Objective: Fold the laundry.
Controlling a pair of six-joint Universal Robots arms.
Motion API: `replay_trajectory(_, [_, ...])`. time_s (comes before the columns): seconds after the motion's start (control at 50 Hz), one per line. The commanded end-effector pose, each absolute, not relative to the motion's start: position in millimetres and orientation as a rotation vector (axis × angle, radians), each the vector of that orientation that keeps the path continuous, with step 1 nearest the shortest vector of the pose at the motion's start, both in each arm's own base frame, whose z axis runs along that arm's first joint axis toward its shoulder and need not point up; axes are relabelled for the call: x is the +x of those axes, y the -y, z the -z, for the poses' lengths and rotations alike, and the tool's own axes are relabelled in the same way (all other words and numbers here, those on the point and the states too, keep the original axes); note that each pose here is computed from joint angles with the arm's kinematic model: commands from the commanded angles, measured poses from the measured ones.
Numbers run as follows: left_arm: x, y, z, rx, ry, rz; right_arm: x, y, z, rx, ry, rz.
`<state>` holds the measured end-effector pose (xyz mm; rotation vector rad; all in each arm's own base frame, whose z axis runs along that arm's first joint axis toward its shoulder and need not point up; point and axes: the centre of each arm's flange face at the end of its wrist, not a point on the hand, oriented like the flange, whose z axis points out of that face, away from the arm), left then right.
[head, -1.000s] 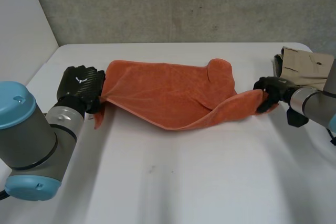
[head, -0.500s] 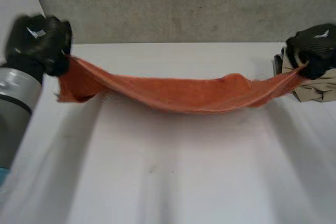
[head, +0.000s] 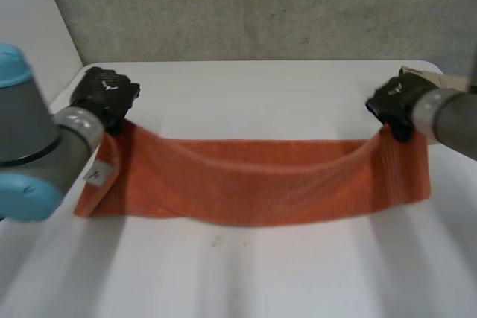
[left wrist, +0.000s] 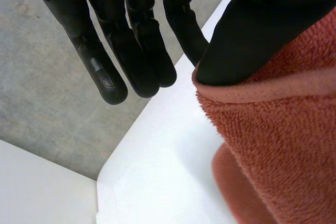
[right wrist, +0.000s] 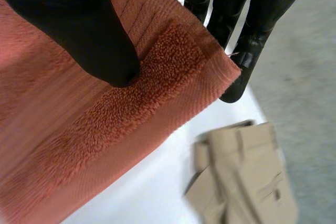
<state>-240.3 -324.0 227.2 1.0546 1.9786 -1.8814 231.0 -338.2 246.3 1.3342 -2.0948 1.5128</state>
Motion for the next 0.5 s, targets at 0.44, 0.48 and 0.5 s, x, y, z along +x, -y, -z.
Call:
replay_trajectory(0.44, [-246.5,385.6,-382.8,0.425,-1.052,2.676,271.0,397.6,-379.3,0.664,1.489,-2.537])
replay_trajectory(0.48, [-247.0,385.5,-354.3,0.497,-1.154,2.631,271.7,395.8,-367.2,0.708,1.543,-2.501])
replay_trajectory(0.5, [-247.4,384.8,-342.7,0.524,-1.197,2.611,272.5,395.0,-351.5,0.761,1.606,-2.458])
